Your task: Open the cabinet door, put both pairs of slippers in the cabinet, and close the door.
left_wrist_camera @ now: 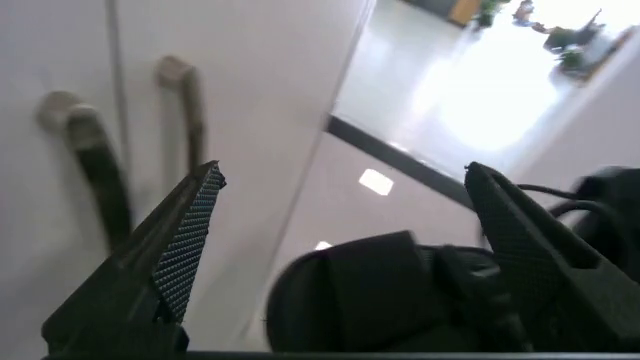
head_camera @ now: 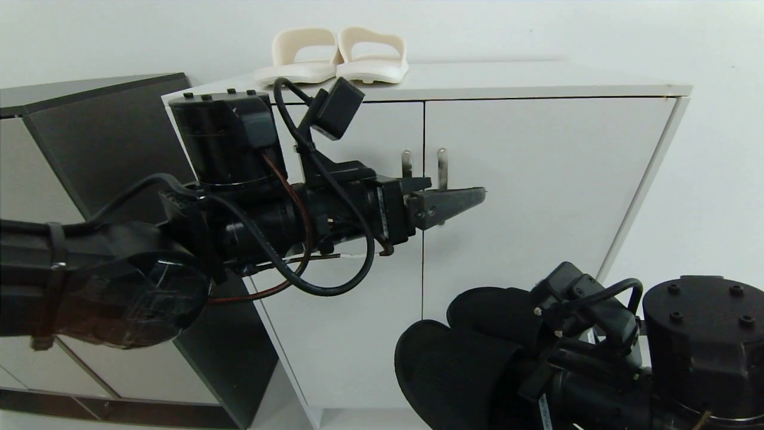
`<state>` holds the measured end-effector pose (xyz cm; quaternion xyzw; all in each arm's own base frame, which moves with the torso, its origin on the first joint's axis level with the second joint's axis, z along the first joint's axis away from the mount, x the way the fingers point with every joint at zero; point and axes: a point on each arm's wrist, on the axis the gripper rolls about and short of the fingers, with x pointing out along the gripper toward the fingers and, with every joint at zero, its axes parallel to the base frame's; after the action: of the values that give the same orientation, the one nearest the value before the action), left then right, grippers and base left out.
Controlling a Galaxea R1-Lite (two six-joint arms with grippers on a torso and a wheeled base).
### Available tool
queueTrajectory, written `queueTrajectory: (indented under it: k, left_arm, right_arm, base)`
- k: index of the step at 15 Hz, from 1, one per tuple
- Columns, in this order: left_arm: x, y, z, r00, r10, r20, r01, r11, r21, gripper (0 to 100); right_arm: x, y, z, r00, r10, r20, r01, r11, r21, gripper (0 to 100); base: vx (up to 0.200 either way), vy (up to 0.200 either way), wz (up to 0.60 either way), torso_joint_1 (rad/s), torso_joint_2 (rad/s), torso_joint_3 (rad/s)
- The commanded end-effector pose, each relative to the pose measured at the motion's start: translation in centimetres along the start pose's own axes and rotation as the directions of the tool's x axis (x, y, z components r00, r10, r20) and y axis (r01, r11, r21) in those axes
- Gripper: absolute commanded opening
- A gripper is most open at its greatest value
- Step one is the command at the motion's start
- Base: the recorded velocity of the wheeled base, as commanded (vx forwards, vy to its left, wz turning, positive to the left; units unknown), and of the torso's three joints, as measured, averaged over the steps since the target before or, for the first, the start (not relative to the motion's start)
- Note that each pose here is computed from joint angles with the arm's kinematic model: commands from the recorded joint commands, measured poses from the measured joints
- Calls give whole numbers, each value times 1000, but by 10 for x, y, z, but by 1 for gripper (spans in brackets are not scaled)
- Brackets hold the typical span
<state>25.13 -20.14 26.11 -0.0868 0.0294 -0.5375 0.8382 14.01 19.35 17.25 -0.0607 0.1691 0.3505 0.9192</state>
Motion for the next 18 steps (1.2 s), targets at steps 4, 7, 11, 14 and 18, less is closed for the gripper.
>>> queueTrajectory:
  k: [4, 7, 11, 14, 18]
  left_arm:
    - [10, 8, -7, 1000, 26, -15, -26, 1000, -2, 100]
    - [17, 15, -17, 997, 68, -34, -67, 997, 42, 100]
    - [28, 22, -20, 995, 88, -34, -87, 995, 47, 100]
    - [35, 24, -23, 996, 83, -38, -81, 996, 45, 100]
    - [36, 24, -22, 996, 81, -34, -79, 996, 47, 0]
  right_arm:
    - [0, 0, 0, 1000, 0, -2, 0, 1000, -3, 0]
    - [2, 0, -2, 1000, -2, -10, 2, 1000, -8, 0]
    - [2, 0, -2, 1000, -2, -10, 2, 1000, -13, 0]
    - [1, 1, -2, 1000, 1, -8, -1, 1000, -13, 0]
    - [0, 0, -6, 1000, 7, -22, -8, 1000, -17, 0]
  base:
    - [0, 0, 0, 0, 0, 0]
    - [0, 0, 0, 0, 0, 0]
    - [0, 0, 0, 0, 0, 0]
    - [0, 0, 0, 0, 0, 0]
    - [0, 0, 0, 0, 0, 0]
